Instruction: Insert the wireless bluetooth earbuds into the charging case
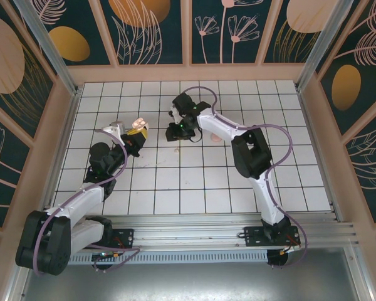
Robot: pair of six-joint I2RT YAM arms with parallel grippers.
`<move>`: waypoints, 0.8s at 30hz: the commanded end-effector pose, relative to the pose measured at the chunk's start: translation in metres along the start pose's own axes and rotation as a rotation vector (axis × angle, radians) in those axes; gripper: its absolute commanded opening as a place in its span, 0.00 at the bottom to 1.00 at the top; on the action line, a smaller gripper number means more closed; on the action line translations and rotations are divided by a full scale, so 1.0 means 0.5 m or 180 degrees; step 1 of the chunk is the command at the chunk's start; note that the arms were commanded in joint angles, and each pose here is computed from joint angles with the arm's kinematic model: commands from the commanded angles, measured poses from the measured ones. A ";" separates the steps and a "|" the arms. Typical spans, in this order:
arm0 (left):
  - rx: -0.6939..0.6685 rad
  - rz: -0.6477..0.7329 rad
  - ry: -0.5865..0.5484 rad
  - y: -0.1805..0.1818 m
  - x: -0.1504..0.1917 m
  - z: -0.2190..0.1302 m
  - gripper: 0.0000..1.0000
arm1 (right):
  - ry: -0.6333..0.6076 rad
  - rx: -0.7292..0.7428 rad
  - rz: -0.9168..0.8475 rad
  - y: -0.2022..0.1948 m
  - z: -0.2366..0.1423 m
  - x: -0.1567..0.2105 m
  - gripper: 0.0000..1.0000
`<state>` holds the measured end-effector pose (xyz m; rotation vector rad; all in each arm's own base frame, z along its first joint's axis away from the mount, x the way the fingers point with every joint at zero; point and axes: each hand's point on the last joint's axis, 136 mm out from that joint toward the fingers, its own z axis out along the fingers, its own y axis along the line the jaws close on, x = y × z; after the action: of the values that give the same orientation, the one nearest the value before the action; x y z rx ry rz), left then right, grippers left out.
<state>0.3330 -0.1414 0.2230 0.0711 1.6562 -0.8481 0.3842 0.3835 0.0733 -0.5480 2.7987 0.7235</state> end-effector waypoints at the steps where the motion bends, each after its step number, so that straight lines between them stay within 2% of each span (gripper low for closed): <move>1: 0.0080 0.0067 -0.0109 -0.012 -0.030 0.006 0.09 | 0.0088 0.0205 0.0121 -0.029 0.016 0.012 0.41; 15: 0.0054 0.0105 -0.0112 -0.011 -0.032 0.006 0.09 | 0.0344 0.0091 0.0149 -0.031 0.071 0.039 0.40; 24: 0.0055 0.0102 -0.0101 -0.010 -0.031 0.007 0.09 | 0.0374 -0.0181 0.0062 0.003 0.098 0.042 0.35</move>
<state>0.3347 -0.1418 0.2242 0.0713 1.6554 -0.8481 0.3731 0.3853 0.0269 -0.5488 2.9189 0.7200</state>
